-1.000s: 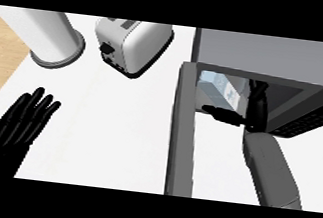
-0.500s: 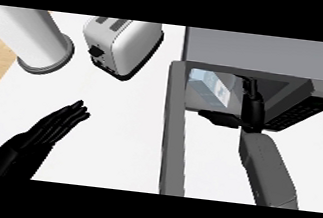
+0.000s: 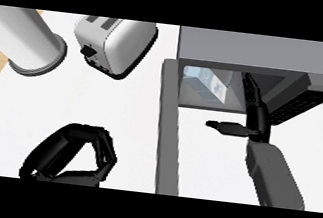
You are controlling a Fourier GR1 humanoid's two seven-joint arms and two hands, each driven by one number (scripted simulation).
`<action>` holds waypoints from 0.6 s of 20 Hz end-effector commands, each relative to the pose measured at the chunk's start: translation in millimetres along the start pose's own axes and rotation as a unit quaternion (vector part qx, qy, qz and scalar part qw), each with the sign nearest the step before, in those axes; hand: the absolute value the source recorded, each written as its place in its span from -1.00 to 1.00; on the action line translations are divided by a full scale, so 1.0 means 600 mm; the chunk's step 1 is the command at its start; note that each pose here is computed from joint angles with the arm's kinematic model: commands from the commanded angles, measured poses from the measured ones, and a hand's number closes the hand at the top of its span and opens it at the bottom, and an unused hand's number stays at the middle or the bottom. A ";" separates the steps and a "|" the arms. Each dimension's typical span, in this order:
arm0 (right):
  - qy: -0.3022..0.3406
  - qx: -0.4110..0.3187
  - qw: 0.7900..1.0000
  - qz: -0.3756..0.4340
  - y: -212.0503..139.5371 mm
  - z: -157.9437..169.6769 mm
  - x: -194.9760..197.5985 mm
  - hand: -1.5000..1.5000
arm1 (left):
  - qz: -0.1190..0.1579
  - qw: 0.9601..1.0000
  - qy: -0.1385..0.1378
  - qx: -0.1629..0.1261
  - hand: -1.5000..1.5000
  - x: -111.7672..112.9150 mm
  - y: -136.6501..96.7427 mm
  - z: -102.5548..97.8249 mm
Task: Pick up the milk, place it into the microwave and close the microwave
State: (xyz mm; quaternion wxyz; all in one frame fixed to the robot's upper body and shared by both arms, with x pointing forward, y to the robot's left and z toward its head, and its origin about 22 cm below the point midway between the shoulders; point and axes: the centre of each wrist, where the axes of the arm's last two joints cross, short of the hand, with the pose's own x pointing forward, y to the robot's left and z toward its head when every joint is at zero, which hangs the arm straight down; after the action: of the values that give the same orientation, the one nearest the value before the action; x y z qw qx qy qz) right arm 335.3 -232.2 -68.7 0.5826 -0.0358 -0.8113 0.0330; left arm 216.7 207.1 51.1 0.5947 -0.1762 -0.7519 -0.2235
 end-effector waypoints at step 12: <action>-0.004 0.007 1.000 0.010 -0.088 0.169 0.079 -1.00 | -0.037 0.989 0.067 -0.129 1.00 -0.090 -0.124 -0.098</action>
State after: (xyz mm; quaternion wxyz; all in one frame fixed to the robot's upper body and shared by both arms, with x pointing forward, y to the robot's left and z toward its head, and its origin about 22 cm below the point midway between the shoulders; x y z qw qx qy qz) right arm 249.1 -265.9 -63.0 0.5819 -0.0271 -0.8117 0.0426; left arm 238.7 140.4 11.6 0.6056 -0.1944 -0.6985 -0.3279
